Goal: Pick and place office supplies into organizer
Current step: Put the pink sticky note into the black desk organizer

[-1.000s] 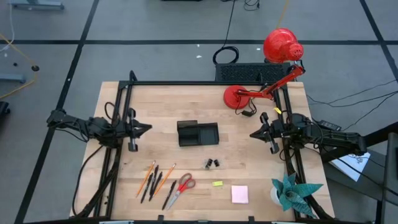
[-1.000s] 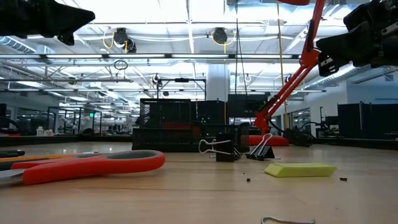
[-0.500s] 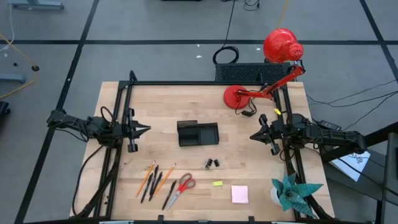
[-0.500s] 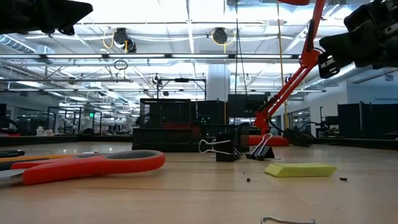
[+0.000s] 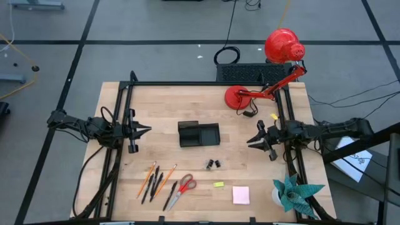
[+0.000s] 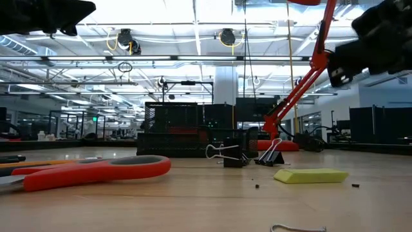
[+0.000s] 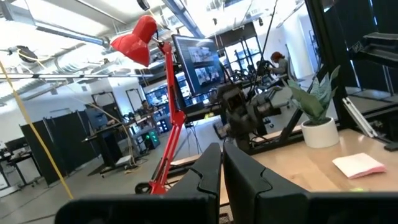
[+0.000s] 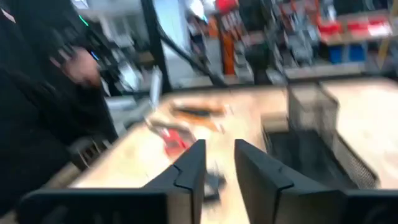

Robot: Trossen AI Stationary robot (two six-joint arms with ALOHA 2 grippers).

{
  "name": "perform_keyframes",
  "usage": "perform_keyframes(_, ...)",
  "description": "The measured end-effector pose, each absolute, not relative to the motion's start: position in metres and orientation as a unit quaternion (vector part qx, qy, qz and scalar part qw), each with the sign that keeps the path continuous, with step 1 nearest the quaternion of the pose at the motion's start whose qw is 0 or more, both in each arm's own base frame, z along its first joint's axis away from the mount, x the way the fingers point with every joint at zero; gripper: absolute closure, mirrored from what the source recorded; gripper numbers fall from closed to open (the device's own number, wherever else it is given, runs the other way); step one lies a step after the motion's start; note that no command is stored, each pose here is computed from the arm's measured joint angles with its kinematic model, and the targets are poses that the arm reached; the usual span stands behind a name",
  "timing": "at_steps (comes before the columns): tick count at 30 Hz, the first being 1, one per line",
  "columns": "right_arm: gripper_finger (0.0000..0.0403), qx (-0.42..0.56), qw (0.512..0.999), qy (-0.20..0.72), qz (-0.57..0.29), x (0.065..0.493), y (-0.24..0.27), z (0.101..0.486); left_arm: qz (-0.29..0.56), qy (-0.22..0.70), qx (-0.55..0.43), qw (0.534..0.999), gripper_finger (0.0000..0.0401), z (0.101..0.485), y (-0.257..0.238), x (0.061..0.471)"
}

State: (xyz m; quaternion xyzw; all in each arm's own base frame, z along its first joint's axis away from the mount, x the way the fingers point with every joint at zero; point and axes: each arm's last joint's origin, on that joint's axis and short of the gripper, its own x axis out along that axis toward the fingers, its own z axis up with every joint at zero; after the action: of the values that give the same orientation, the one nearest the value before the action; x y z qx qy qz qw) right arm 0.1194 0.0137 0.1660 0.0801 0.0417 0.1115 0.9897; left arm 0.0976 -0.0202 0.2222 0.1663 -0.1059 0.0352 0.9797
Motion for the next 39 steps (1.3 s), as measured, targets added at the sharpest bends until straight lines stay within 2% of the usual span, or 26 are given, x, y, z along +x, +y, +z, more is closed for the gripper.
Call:
perform_keyframes(5,0.0267,0.048,0.992,0.047,0.105,0.132,0.020,0.188,0.035,-0.106,0.162,0.981,0.0375,0.222,-0.020,0.098)
perform_keyframes(9,0.0246,0.035,0.990,0.069,0.122,0.144,0.027,0.209,0.035,-0.105,0.162,0.981,0.0375,0.222,-0.020,0.098)
perform_keyframes(12,0.0241,-0.004,0.988,0.060,0.144,0.155,0.037,0.228,0.034,-0.103,0.162,0.981,0.0375,0.222,-0.020,0.098)
perform_keyframes(20,0.0241,-0.065,0.987,0.079,0.121,0.203,0.059,0.284,0.034,-0.101,0.163,0.981,0.0375,0.221,-0.020,0.098)
perform_keyframes(25,0.0239,-0.102,0.977,0.139,0.125,0.240,0.085,0.306,0.052,-0.091,0.156,0.982,0.0375,0.220,-0.019,0.098)
perform_keyframes(30,0.0239,-0.129,0.943,0.283,0.116,0.267,0.116,0.316,0.091,-0.072,0.131,0.985,0.0375,0.217,-0.017,0.098)
perform_keyframes(35,0.0220,-0.112,0.904,0.393,0.127,0.279,0.152,0.303,0.106,-0.070,0.119,0.985,0.0375,0.217,-0.016,0.098)
perform_keyframes(39,0.0187,-0.061,0.896,0.426,0.109,0.282,0.172,0.291,0.107,-0.067,0.125,0.984,0.0375,0.217,-0.016,0.098)
